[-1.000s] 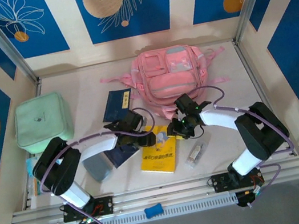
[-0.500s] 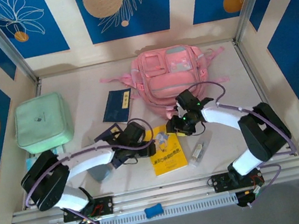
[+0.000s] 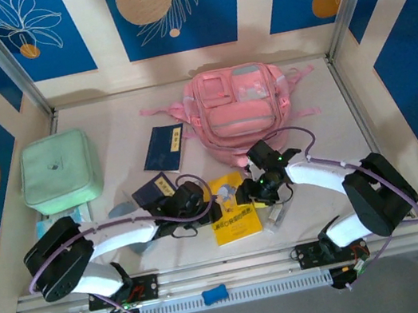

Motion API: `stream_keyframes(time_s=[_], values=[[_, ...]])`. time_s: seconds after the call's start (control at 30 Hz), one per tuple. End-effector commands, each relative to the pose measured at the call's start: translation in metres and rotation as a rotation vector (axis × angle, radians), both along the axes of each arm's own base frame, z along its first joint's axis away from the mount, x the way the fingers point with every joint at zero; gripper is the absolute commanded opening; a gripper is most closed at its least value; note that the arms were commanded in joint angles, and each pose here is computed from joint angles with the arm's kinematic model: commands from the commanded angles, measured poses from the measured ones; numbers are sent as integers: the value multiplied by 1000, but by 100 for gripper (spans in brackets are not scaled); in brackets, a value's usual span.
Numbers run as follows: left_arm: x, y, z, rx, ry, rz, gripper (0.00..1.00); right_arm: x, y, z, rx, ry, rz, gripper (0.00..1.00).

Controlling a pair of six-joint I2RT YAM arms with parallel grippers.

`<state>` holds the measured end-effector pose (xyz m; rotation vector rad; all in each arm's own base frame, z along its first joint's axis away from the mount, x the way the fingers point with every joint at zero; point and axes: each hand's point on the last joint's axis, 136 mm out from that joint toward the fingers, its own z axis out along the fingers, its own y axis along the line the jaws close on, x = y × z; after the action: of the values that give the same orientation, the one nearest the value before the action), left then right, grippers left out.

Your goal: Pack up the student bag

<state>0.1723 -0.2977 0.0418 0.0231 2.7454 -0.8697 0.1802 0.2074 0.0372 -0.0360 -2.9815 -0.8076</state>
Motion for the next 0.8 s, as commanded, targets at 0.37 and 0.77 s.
stream_keyframes(time_s=[0.37, 0.77], values=[[1, 12, -25, 54, 3, 72, 49, -11, 16, 10, 36, -18, 87, 57], [2, 19, -30, 101, -9, 69, 49, -17, 25, 41, 128, -53, 128, 55]])
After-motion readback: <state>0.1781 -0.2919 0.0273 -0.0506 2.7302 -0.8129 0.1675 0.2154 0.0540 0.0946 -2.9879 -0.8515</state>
